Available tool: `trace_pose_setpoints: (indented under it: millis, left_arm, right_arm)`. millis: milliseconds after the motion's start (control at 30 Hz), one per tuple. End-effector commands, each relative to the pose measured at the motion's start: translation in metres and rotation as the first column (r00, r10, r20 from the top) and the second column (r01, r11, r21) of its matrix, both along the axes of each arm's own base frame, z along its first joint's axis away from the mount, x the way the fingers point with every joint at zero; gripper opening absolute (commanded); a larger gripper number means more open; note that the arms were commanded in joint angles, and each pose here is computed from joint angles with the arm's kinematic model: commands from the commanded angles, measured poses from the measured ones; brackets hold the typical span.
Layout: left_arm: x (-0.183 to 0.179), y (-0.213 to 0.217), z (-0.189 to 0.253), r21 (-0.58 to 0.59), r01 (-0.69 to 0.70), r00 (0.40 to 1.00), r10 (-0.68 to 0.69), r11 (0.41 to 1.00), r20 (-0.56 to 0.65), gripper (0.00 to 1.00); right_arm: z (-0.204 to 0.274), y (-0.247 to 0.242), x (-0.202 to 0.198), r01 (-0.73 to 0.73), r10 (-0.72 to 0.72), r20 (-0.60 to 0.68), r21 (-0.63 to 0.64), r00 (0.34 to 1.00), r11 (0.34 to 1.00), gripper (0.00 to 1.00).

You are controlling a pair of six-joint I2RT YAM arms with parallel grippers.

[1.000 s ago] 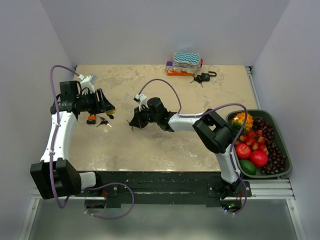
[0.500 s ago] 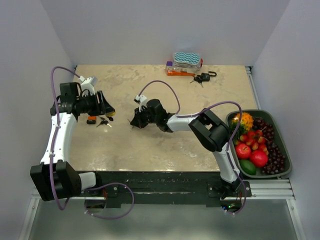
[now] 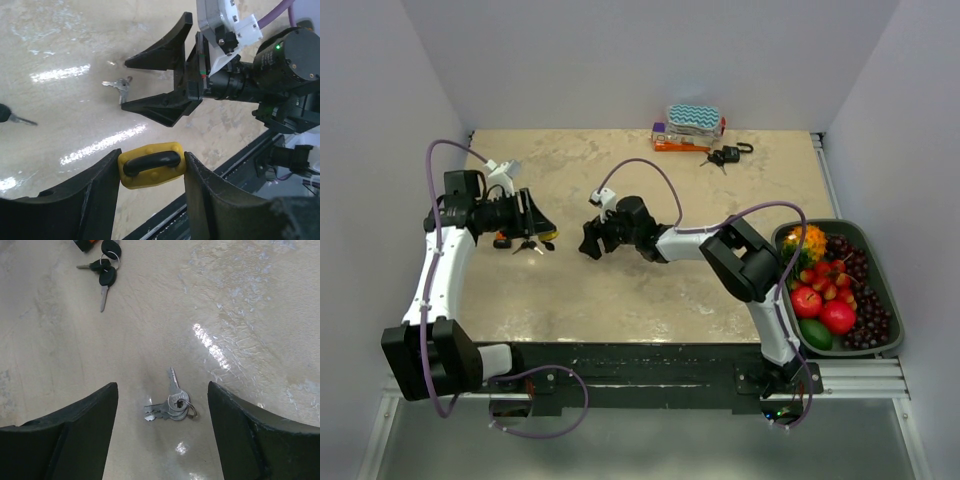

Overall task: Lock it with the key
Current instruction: Place the key at the center of the board, then adjust the lock.

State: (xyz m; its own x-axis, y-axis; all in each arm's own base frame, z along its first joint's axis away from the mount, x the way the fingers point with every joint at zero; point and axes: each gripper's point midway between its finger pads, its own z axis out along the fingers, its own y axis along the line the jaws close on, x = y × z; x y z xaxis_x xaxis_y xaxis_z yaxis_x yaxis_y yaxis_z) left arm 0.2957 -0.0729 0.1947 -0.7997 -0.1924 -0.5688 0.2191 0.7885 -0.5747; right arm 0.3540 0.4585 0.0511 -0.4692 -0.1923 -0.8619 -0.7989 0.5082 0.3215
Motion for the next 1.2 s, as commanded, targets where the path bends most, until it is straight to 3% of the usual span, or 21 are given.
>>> trace_pose_setpoints:
  millis: [0,267,333,367,500,833,1167]
  left_arm:
    - [0.004,-0.021,0.037,-0.128,0.138,0.986,-0.125,0.982,0.106,0.00]
    - [-0.012,-0.051,0.074,-0.391,0.336,0.942,-0.298,0.857,0.158,0.00]
    - [-0.019,-0.055,0.084,-0.442,0.363,0.932,-0.321,0.821,0.168,0.00]
    - [-0.022,-0.056,0.085,-0.462,0.366,0.930,-0.328,0.808,0.164,0.00]
    - [-0.035,-0.061,0.096,-0.535,0.388,0.919,-0.357,0.751,0.164,0.00]
    - [-0.073,-0.067,0.102,-0.680,0.400,0.893,-0.429,0.615,0.137,0.00]
    - [-0.089,-0.069,0.108,-0.697,0.397,0.890,-0.436,0.597,0.134,0.00]
  right_arm:
    - [0.073,-0.002,0.005,-0.065,0.054,0.198,0.046,0.979,0.997,0.77]
    - [0.178,-0.044,-0.038,-0.211,0.185,0.500,-0.005,0.846,0.978,0.90]
    - [0.182,-0.055,-0.054,-0.247,0.219,0.529,-0.018,0.820,0.969,0.96]
    - [0.207,-0.063,-0.063,-0.262,0.216,0.597,-0.009,0.773,0.965,0.97]
    - [0.237,-0.077,-0.094,-0.333,0.264,0.693,-0.037,0.671,0.942,0.99]
    - [0.263,-0.056,-0.165,-0.424,0.356,0.840,-0.170,0.410,0.889,0.99]
    - [0.254,-0.038,-0.175,-0.382,0.366,0.880,-0.240,0.302,0.893,0.99]
